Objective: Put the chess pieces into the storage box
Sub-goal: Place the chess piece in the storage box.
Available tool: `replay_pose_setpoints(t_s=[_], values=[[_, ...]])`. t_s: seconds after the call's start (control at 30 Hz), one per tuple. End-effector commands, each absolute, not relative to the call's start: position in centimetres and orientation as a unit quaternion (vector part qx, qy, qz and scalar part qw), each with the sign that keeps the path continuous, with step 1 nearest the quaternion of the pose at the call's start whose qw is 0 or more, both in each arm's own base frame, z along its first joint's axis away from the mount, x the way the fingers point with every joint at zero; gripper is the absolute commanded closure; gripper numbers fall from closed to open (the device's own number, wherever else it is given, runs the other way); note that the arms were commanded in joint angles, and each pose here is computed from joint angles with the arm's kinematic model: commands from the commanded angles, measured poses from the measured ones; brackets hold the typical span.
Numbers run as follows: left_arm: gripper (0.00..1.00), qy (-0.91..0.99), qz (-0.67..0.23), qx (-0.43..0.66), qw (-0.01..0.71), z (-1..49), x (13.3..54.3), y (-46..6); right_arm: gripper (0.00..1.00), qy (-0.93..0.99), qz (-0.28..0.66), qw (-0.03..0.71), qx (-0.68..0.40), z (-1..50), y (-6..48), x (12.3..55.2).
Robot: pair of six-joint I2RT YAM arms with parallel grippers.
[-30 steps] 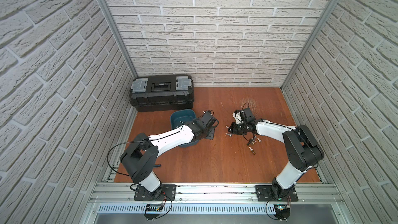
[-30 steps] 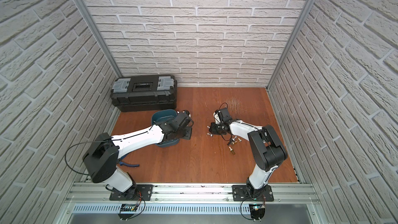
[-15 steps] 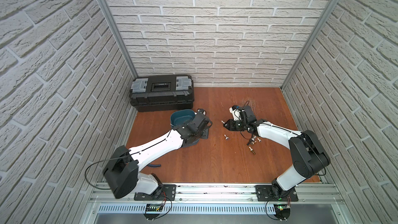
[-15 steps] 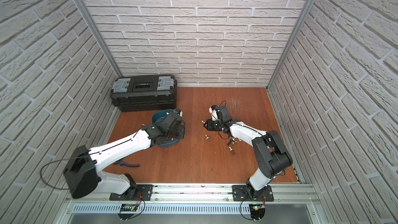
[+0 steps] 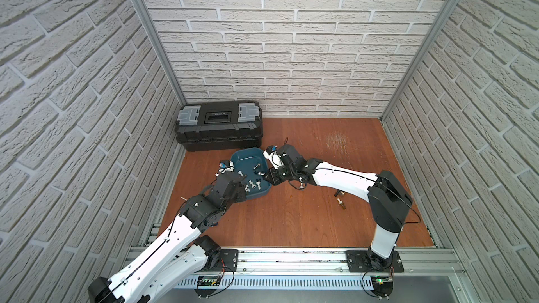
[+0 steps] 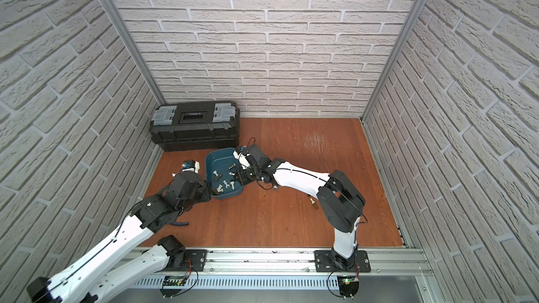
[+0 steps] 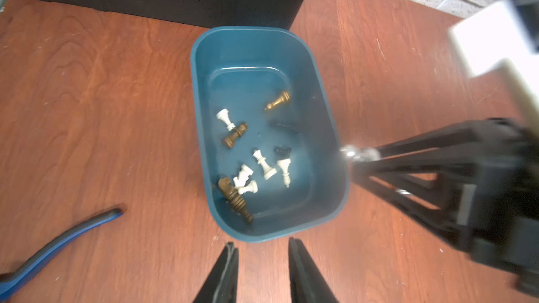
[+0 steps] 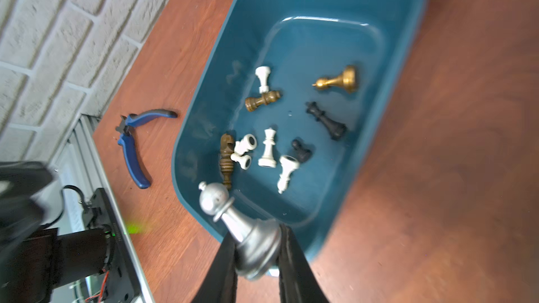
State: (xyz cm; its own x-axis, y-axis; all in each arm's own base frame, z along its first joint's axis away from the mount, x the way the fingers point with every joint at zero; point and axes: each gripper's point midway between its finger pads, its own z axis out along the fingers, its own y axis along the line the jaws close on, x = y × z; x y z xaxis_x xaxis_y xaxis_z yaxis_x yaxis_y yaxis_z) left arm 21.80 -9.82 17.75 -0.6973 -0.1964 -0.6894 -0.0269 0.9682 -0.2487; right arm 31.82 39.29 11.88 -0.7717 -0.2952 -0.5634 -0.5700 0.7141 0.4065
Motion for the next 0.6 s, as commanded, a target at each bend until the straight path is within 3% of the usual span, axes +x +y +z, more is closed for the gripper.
replay_pose_setpoints(t_s=[0.0, 0.27, 0.57], values=[[0.65, 0.919, -0.090, -0.078, 0.376, 17.0, 20.6, -8.0, 0.76, 0.893, 0.262, 0.248, -0.270, 11.9, 40.9, 32.3], [0.65, 0.924, -0.087, -0.075, 0.365, 16.6, 20.1, -7.7, 0.63, 0.906, 0.219, 0.252, -0.260, 9.8, 42.5, 35.2], [0.65, 0.935, -0.095, -0.053, 0.338, 15.9, 21.0, -9.7, 0.59, 0.898, 0.205, 0.301, -0.249, 15.3, 40.1, 34.9]])
